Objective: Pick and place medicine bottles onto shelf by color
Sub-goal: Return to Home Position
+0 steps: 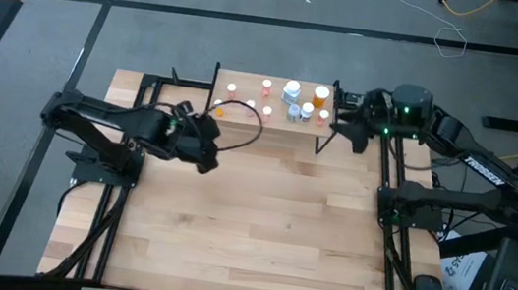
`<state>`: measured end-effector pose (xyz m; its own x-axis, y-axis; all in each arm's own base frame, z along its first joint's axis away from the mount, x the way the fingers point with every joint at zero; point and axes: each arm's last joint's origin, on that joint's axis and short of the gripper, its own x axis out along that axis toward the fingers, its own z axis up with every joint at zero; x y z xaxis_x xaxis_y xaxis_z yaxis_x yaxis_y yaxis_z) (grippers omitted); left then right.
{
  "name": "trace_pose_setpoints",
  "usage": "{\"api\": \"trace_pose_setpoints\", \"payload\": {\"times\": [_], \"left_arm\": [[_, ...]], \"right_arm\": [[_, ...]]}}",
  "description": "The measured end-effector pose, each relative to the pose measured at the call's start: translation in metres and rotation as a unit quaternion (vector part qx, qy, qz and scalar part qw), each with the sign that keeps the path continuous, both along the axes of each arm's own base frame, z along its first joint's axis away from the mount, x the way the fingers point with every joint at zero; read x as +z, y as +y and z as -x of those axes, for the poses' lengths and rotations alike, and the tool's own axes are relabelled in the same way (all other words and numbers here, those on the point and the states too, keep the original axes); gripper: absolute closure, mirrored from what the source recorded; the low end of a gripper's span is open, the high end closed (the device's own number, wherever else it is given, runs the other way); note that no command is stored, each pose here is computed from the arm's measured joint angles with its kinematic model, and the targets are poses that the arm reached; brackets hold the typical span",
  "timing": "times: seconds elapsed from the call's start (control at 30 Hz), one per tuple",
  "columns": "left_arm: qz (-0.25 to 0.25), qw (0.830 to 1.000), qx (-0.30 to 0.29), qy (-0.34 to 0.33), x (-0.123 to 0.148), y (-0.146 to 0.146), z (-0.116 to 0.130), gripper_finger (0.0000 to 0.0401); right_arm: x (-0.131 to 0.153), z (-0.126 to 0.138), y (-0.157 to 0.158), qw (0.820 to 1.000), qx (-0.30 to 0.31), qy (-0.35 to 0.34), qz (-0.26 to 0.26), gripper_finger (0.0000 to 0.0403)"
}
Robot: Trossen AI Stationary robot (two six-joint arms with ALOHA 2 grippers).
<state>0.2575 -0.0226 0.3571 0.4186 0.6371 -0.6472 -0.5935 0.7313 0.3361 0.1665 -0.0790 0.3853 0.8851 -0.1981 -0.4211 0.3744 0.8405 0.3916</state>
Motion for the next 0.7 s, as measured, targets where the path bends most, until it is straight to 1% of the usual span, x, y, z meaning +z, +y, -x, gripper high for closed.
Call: {"api": "trace_pose_setpoints", "payload": {"times": [0.07, 0.13, 0.2, 0.33, 0.47, 0.53, 0.6, 0.67, 0.7], "left_arm": [[0.005, 1.000, 0.003, -0.005, 0.001, 0.002, 0.014, 0.0215], [0.014, 0.999, 0.011, -0.035, 0.000, 0.004, 0.027, 0.0215], [0.021, 0.998, 0.014, -0.059, -0.007, 0.006, 0.041, 0.0215], [0.037, 0.989, 0.001, -0.141, -0.030, 0.006, 0.063, 0.0215], [0.053, 0.970, -0.030, -0.235, -0.059, 0.008, 0.080, 0.0215], [0.062, 0.954, -0.053, -0.288, -0.073, 0.008, 0.085, 0.0215], [0.059, 0.943, -0.066, -0.321, -0.090, 0.009, 0.092, 0.0215], [0.056, 0.929, -0.074, -0.359, -0.104, 0.010, 0.097, 0.0215], [0.053, 0.926, -0.076, -0.367, -0.113, 0.010, 0.101, 0.0215]], "right_arm": [[-0.008, 0.003, 0.007, 1.000, 0.013, -0.001, 0.003, 0.0173], [-0.019, 0.007, 0.015, 0.999, 0.027, -0.014, 0.009, 0.0173], [-0.031, 0.014, 0.025, 0.998, 0.045, -0.044, 0.019, 0.0173], [-0.063, 0.030, 0.044, 0.989, 0.084, -0.114, 0.034, 0.0173], [-0.100, 0.041, 0.057, 0.971, 0.118, -0.203, 0.056, 0.0173], [-0.119, 0.045, 0.062, 0.959, 0.130, -0.245, 0.062, 0.0173], [-0.137, 0.048, 0.065, 0.948, 0.141, -0.278, 0.067, 0.0173], [-0.154, 0.049, 0.068, 0.941, 0.152, -0.294, 0.070, 0.0173], [-0.161, 0.050, 0.070, 0.937, 0.157, -0.303, 0.071, 0.0173]]}}
